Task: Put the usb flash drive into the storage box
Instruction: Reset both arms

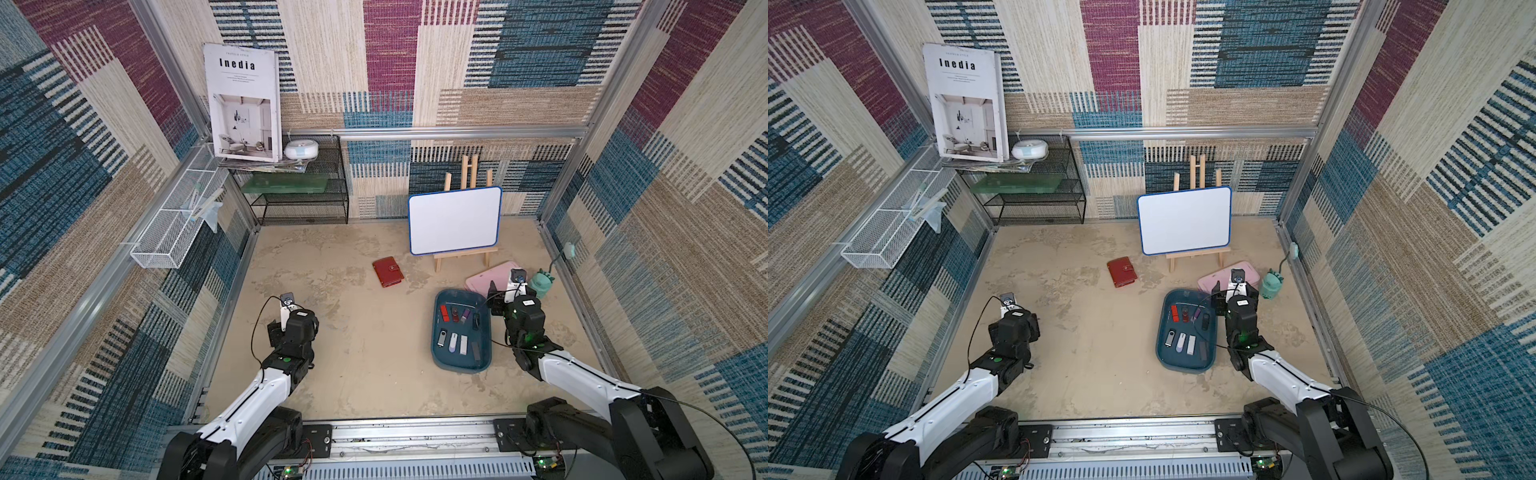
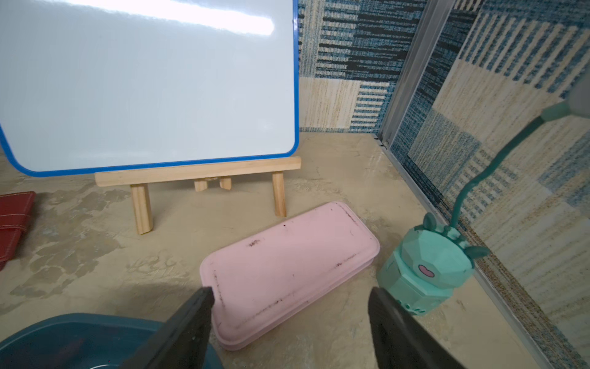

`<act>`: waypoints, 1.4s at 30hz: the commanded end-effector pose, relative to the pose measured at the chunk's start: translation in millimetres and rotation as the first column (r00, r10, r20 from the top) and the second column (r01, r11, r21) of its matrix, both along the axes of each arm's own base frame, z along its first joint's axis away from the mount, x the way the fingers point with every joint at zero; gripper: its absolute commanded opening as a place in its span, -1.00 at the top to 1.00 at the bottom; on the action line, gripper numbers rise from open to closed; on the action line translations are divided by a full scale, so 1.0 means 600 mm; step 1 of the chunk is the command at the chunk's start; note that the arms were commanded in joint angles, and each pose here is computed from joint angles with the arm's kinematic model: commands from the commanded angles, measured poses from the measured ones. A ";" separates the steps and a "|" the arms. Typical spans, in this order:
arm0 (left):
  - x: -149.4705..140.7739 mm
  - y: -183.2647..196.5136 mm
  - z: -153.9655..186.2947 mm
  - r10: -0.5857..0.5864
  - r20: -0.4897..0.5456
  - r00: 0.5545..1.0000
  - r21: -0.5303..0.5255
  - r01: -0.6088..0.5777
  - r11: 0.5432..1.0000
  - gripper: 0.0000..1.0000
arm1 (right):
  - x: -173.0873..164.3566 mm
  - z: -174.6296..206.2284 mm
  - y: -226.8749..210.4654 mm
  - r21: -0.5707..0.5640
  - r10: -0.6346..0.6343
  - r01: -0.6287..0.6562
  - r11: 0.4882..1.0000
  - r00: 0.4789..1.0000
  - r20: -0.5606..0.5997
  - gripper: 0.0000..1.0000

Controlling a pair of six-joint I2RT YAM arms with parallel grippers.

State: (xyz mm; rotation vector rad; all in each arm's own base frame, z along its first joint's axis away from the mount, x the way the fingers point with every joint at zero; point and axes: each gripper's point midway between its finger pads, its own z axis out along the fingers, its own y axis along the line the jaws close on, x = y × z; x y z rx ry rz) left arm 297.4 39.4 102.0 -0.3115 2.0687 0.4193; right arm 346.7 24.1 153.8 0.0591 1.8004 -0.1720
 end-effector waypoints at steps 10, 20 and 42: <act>0.138 -0.061 0.030 -0.286 0.149 0.947 0.009 0.288 0.958 -0.33 | -0.001 0.016 -0.056 -0.039 -0.076 0.086 0.996 0.975 0.210 -0.56; 0.142 -0.043 0.015 -0.266 0.204 0.942 0.016 0.268 0.963 -0.28 | 0.014 -0.016 -0.082 0.009 -0.075 0.075 0.997 0.971 0.228 -0.56; 0.171 -0.044 -0.019 -0.345 0.153 0.926 -0.108 0.362 0.926 -0.98 | 0.054 -0.044 -0.077 0.064 0.033 -0.039 0.997 0.995 0.097 -0.99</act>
